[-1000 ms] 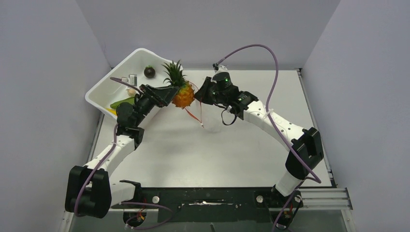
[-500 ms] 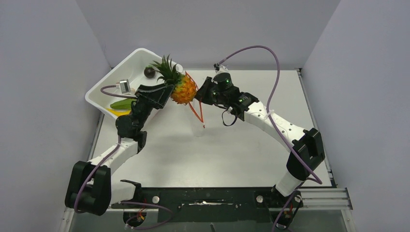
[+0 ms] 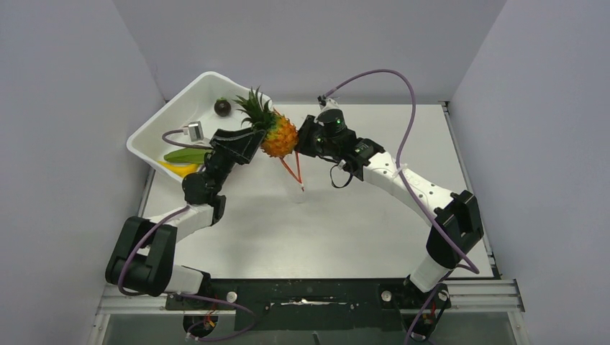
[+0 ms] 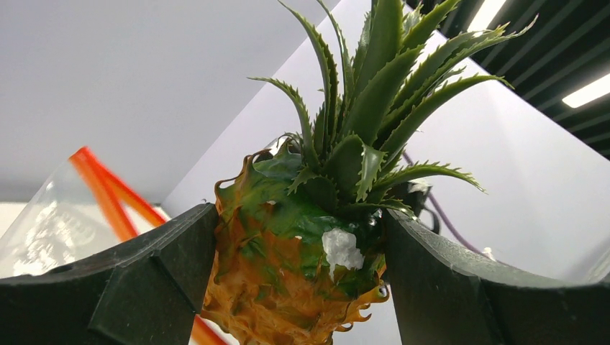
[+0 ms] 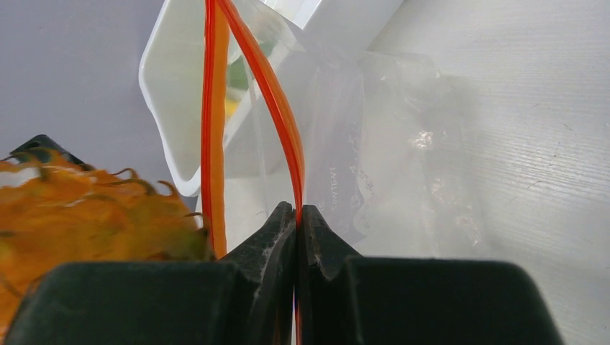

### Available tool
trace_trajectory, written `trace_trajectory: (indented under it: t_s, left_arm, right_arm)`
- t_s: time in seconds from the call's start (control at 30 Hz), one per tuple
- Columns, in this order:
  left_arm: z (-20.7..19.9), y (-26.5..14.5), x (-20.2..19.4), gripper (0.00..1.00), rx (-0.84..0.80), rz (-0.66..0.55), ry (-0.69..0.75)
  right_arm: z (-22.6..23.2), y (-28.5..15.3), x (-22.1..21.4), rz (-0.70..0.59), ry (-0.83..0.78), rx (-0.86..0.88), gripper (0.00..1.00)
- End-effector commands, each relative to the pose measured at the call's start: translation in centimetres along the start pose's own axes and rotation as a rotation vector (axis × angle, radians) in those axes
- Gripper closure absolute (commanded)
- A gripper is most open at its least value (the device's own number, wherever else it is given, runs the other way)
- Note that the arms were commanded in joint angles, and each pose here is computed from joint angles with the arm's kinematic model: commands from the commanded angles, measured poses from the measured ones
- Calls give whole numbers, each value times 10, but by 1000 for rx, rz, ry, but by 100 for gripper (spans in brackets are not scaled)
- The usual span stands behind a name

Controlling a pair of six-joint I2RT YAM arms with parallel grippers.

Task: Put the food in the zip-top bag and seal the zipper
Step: Place the fake fruit in the zipper food storage bag.

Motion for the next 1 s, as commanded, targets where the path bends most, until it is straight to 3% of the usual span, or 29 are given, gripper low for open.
trace_trajectory:
  t_s: [0.0,0.43,0.73,0.97]
  left_arm:
    - [-3,-8,-1,75,-60,-26,66]
    - [44,-20,-2,78,323,40,321]
    - [48,-15,-17,79,381,92,417]
    - [65,-16,-21,81,586,150,557]
  right_arm:
    - [20,-22,27,-114,8,82,100]
    - [18,-33,31,-151,8,79,100]
    - [27,-28,32,-155,1,168,100]
    - [29,-31,30,-157,13,177,100]
Point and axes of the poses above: each gripper's point midway between its finger pads, its own y axis out along the fingers, its own z axis along the line the jaws close on, x = y × z, the point moved 6 cm from there along -y, back along the fingers, and after that the axes turned 14 degrees about -y, right-handed, at the moved point
